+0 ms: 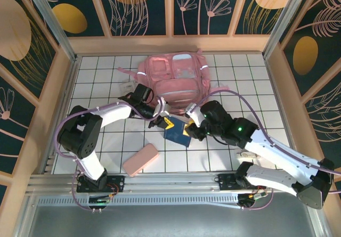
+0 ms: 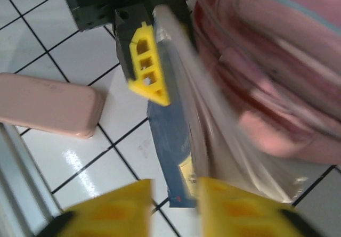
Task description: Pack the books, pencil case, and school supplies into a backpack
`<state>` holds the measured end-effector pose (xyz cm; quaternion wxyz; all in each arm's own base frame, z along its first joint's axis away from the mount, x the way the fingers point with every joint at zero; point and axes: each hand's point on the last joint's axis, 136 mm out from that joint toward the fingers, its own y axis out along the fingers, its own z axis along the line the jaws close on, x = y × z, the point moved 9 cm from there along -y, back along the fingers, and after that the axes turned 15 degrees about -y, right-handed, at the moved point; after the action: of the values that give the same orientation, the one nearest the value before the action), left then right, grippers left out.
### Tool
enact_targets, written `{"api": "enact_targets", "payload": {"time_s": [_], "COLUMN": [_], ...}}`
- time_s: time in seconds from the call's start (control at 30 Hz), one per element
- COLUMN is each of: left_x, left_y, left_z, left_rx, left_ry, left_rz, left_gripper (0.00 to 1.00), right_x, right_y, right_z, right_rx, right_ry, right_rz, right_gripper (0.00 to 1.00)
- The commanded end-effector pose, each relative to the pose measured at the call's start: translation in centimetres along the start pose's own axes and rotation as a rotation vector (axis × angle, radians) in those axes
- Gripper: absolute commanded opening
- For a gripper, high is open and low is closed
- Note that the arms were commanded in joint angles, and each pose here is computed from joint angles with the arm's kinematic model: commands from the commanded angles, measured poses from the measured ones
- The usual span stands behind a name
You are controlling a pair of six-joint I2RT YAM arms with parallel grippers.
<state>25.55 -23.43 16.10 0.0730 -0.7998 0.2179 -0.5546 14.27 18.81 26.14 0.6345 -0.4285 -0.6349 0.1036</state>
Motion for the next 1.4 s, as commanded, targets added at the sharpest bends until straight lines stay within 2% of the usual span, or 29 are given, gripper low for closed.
{"api": "enact_targets", "payload": {"time_s": [0.0,0.07,0.23,0.27,0.3,0.37,0.5,0.57,0.7,0.77,0.83,0.9,0.93,1.0,1.03,1.13,1.27,1.37], "left_x": [1.9,2.7,4.9,5.4,6.0,6.9,8.4,9.1,9.7,9.8,9.8,10.1,10.3,10.5,10.4,8.6,6.1,5.0], "left_y": [-0.8,-1.2,-2.1,-2.3,-2.5,-2.8,-3.4,-3.7,-3.9,-3.8,-3.9,-4.1,-4.1,-4.3,-4.4,-4.3,-3.8,-2.9], "left_z": [-2.3,-2.9,-4.3,-4.5,-4.7,-5.1,-5.4,-5.5,-5.8,-5.7,-5.7,-5.8,-5.8,-5.4,-5.0,-3.2,0.7,2.2], "left_rx": [-0.078,-0.095,-0.143,-0.15,-0.163,-0.176,-0.135,-0.103,-0.098,-0.105,-0.093,-0.067,-0.046,0.043,0.112,0.314,0.585,0.663], "left_ry": [0.146,0.152,0.163,0.167,0.174,0.186,0.219,0.236,0.242,0.229,0.229,0.242,0.25,0.248,0.247,0.31,0.32,0.427], "left_rz": [-0.073,-0.099,-0.161,-0.174,-0.188,-0.205,-0.211,-0.226,-0.251,-0.248,-0.247,-0.249,-0.25,-0.245,-0.234,-0.11,0.038,0.185], "left_gripper": [0.0,0.0,0.0,0.0,0.0,0.0,0.0,0.0,0.0,0.01,0.04,0.08,0.1,0.78,0.99,0.99,0.99,0.99], "right_x": [0.5,0.1,-1.0,-1.4,-1.9,-2.4,-2.6,-2.9,-3.2,-3.2,-3.0,-3.0,-3.0,-2.9,-2.9,-2.5,-2.8,-4.1], "right_y": [-1.1,-1.7,-3.2,-3.3,-3.2,-3.0,-2.1,-1.5,-0.6,-0.9,-1.4,-2.1,-2.4,-2.8,-2.9,-3.6,-4.7,-5.5], "right_z": [-0.9,-0.8,-2.0,-2.2,-2.3,-2.3,-1.2,-0.8,-1.3,-1.6,-1.8,-2.6,-2.8,-3.2,-3.5,-5.0,-8.1,-10.5], "right_rx": [-0.092,-0.083,-0.04,-0.04,-0.046,-0.035,0.1,0.146,0.095,0.059,0.053,0.016,0.011,0.008,0.007,-0.053,-0.197,-0.288], "right_ry": [-0.095,-0.098,-0.024,-0.025,-0.027,-0.058,-0.127,-0.149,-0.158,-0.162,-0.161,-0.136,-0.131,-0.108,-0.096,-0.038,0.15,0.279], "right_rz": [-0.082,-0.132,-0.313,-0.347,-0.381,-0.447,-0.564,-0.592,-0.633,-0.671,-0.709,-0.727,-0.733,-0.717,-0.693,-0.603,-0.497,-0.412], "right_gripper": [0.59,0.69,0.79,0.94,0.97,0.97,0.93,0.87,0.29,0.09,0.0,0.0,0.0,0.0,0.0,0.0,0.0,0.0]}}
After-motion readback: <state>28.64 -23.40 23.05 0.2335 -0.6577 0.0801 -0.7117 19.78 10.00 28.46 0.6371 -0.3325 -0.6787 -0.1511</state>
